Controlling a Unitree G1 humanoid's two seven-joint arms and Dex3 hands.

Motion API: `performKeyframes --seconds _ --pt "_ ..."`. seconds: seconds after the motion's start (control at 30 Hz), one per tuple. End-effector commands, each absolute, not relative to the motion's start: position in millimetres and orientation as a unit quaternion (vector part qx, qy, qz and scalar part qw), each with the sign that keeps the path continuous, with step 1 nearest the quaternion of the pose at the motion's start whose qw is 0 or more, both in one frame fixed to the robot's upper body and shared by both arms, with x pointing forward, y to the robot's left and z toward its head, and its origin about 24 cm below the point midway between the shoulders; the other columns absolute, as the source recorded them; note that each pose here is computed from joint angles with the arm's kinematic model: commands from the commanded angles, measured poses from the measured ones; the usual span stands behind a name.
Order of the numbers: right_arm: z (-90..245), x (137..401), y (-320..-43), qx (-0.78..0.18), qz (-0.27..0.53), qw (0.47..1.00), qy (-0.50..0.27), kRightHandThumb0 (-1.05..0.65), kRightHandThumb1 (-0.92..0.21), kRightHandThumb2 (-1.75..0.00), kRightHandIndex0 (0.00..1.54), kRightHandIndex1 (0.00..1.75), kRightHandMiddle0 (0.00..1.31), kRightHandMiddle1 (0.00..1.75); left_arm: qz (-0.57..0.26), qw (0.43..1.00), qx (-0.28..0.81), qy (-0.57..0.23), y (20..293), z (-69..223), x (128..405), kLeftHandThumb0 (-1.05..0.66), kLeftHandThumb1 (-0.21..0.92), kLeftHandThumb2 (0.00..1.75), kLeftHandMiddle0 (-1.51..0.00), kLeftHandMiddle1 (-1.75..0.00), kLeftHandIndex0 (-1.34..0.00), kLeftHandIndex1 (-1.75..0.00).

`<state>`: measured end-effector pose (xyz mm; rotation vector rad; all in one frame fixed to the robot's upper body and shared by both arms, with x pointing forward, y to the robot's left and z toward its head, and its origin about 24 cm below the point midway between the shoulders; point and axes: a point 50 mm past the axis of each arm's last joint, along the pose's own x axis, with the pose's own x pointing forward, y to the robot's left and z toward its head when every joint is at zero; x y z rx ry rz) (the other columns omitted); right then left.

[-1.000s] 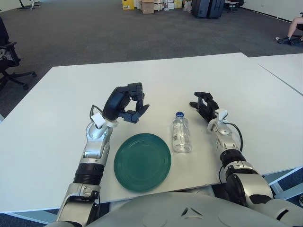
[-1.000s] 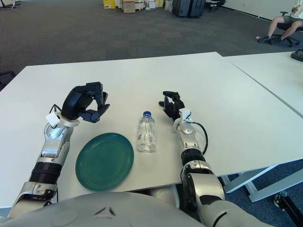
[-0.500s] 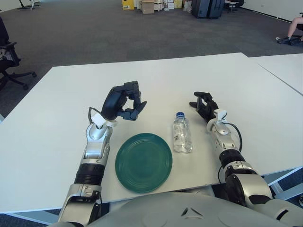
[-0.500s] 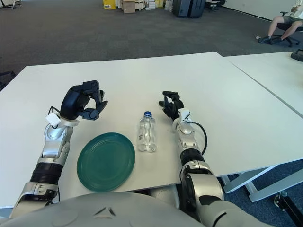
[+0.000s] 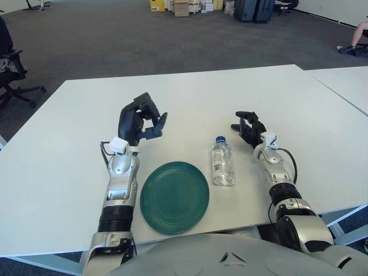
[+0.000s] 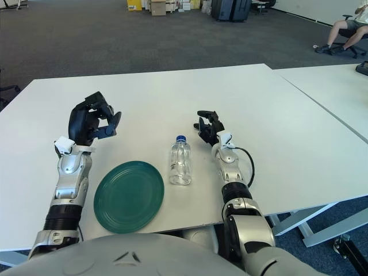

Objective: Put the bottle into the plate.

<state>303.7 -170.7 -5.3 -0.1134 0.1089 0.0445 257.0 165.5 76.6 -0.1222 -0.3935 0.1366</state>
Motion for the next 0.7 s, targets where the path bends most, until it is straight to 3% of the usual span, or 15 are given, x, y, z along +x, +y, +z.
performKeyframes --seconds 0.0,0.23,0.37,0.67 --pt "13 317 -173 -0.078 0.019 0.996 0.027 -0.6 -0.92 -0.71 0.35 0.75 0.0 0.98 0.117 0.974 -0.083 -0.177 167 75 261 -0.4 0.52 1.03 -0.91 -1.75 -0.49 -1.75" --pt "24 322 -175 -0.093 0.026 0.995 0.012 -0.59 -0.92 -0.67 0.37 0.79 0.0 1.02 0.191 0.968 -0.048 -0.154 171 72 253 -0.37 0.84 0.62 -0.58 -1.75 -0.25 -1.75" --pt "28 323 -175 -0.099 0.03 0.995 0.006 -0.59 -0.92 -0.66 0.36 0.84 0.0 1.05 0.216 0.964 -0.032 -0.148 172 72 251 -0.36 0.9 0.54 -0.49 -1.75 -0.21 -1.75" --pt "33 321 -173 -0.107 0.038 0.993 -0.003 -0.57 -0.92 -0.65 0.33 0.87 0.0 1.06 0.242 0.961 -0.012 -0.137 179 67 248 -0.36 0.92 0.52 -0.39 -1.75 -0.2 -1.75"
